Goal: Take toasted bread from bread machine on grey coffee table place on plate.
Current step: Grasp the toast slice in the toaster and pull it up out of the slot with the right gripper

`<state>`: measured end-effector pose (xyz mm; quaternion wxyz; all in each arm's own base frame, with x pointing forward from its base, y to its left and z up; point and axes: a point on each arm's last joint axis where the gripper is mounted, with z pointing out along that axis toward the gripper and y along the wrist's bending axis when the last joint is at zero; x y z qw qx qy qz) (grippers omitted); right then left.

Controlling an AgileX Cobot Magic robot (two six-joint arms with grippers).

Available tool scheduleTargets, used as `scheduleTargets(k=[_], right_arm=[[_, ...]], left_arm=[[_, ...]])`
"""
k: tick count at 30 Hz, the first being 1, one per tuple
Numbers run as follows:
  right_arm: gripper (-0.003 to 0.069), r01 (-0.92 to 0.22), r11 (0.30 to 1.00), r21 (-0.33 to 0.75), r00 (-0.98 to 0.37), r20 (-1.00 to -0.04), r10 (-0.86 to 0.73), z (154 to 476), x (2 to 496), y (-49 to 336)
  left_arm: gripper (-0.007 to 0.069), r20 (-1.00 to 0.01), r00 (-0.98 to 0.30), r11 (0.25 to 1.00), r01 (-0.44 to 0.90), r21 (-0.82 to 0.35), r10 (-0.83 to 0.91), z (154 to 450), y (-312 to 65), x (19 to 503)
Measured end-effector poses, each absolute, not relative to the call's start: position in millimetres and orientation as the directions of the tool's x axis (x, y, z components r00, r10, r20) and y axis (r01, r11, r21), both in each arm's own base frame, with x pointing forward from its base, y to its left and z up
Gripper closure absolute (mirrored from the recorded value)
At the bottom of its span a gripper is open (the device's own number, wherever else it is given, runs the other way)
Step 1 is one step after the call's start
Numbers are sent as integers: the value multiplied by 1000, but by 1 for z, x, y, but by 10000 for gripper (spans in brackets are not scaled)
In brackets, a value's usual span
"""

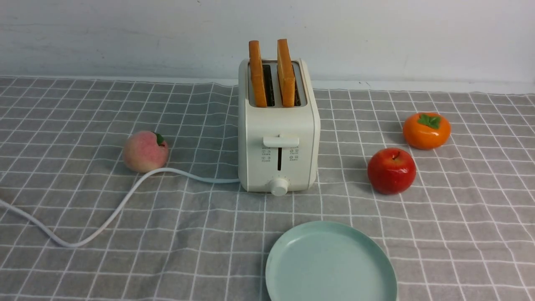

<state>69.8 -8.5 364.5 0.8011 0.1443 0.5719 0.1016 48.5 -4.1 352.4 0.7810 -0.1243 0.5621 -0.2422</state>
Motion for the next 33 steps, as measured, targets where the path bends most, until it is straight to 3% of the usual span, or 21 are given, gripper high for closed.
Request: scheduleTargets(k=[4, 8, 13, 19, 24, 30, 33], right_arm=[[419, 82, 932, 354, 146, -929, 340, 393, 108, -14], [419, 123, 939, 321, 58, -947, 316, 392, 136, -18], [419, 149, 912, 382, -34, -920, 391, 374, 172, -21], [419, 180, 905, 387, -371, -825, 426, 326, 218, 1], [419, 33, 966, 256, -590, -775, 226, 316, 246, 44], [419, -154, 973, 173, -652, -757, 32, 329, 276, 94], [419, -200, 962, 187, -665, -747, 7, 345, 293, 118]], left_arm=[[387, -842, 35, 841, 97, -533, -538, 374, -5, 86], [387, -846, -105, 851, -1, -525, -522, 367, -7, 118], [387, -826, -262, 866, -107, -489, -499, 343, -9, 150], [387, -703, -422, 818, -225, -530, -572, 319, -13, 165], [387, -652, -528, 831, -231, -507, -544, 307, -23, 168], [387, -667, -633, 896, -103, -431, -393, 301, -44, 170], [387, -682, -648, 911, -46, -410, -340, 304, -51, 170]])
